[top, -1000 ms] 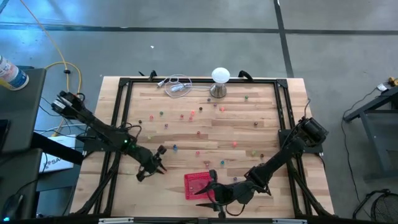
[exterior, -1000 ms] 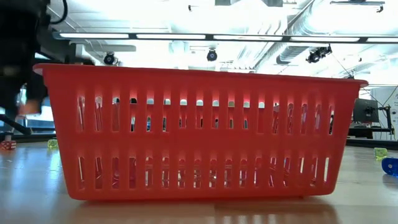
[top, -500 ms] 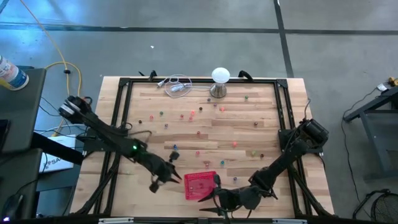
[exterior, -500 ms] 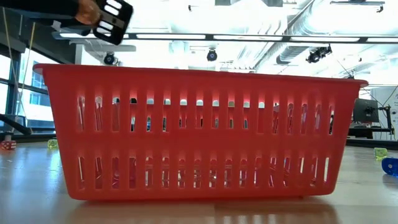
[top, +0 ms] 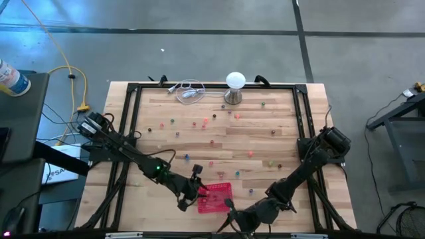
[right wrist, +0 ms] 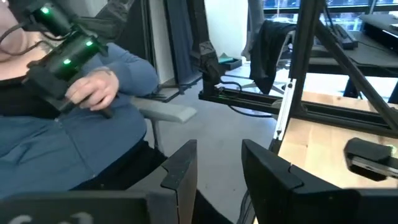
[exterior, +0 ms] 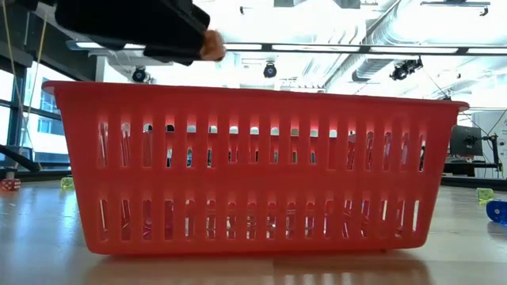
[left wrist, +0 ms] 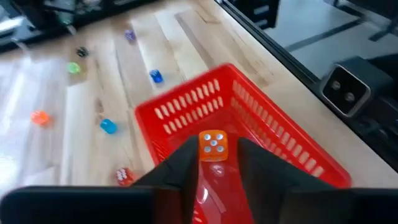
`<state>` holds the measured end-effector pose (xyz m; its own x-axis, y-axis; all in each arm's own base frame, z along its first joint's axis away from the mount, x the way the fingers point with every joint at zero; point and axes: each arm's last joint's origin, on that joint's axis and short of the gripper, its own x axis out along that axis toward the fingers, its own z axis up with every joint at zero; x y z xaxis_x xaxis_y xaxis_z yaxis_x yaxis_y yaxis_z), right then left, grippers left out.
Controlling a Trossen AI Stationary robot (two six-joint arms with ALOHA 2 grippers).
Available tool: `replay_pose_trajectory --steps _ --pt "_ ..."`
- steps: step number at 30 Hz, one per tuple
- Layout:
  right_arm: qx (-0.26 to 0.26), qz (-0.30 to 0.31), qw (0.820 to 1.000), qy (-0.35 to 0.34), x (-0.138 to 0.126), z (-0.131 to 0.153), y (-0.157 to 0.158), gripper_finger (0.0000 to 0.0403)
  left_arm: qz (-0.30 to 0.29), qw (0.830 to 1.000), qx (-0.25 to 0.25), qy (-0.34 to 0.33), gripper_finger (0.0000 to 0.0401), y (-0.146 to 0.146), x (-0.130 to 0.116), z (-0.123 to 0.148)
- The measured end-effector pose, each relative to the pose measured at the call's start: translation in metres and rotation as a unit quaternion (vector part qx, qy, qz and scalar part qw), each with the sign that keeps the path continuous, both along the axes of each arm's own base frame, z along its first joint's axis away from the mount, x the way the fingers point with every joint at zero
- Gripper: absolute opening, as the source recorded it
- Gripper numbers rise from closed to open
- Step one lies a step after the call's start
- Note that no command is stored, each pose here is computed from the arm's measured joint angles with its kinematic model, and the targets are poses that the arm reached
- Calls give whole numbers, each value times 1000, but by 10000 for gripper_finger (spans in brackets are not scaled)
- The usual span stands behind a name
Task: Pick & Place Dice
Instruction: Put the orange dice into the red bin, then put the dark blue dice into the red bin
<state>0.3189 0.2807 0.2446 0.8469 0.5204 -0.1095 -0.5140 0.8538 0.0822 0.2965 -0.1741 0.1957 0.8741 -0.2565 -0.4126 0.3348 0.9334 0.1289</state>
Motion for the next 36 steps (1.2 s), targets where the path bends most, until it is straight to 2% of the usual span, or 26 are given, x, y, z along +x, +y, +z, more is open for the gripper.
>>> replay_pose_trajectory --steps 5,9,11,14,17,22,27,36 --pt "0 -15 1000 -1 1 0 -1 115 -2 1000 -8 -2 169 0 0 1" --pt "-10 -33 999 -5 2 0 -3 113 -27 999 -37 12 186 -2 0 1" --pt "-26 -81 996 -5 4 -2 -6 112 -31 999 -38 13 188 -3 -1 1" --pt "-55 -178 982 27 7 -10 -16 112 -35 999 -41 8 188 -6 -2 2" --pt "-44 -228 970 66 14 -20 -28 112 -34 998 -45 7 189 -6 -2 2" --pt "-42 -249 964 88 27 -36 -40 112 -26 998 -59 12 189 -6 -2 2" --pt "-46 -238 964 108 37 -50 -46 112 -25 998 -63 6 189 -6 -1 3" --pt "-69 -240 960 125 36 -57 -48 112 -25 997 -69 -3 189 -6 -1 5"
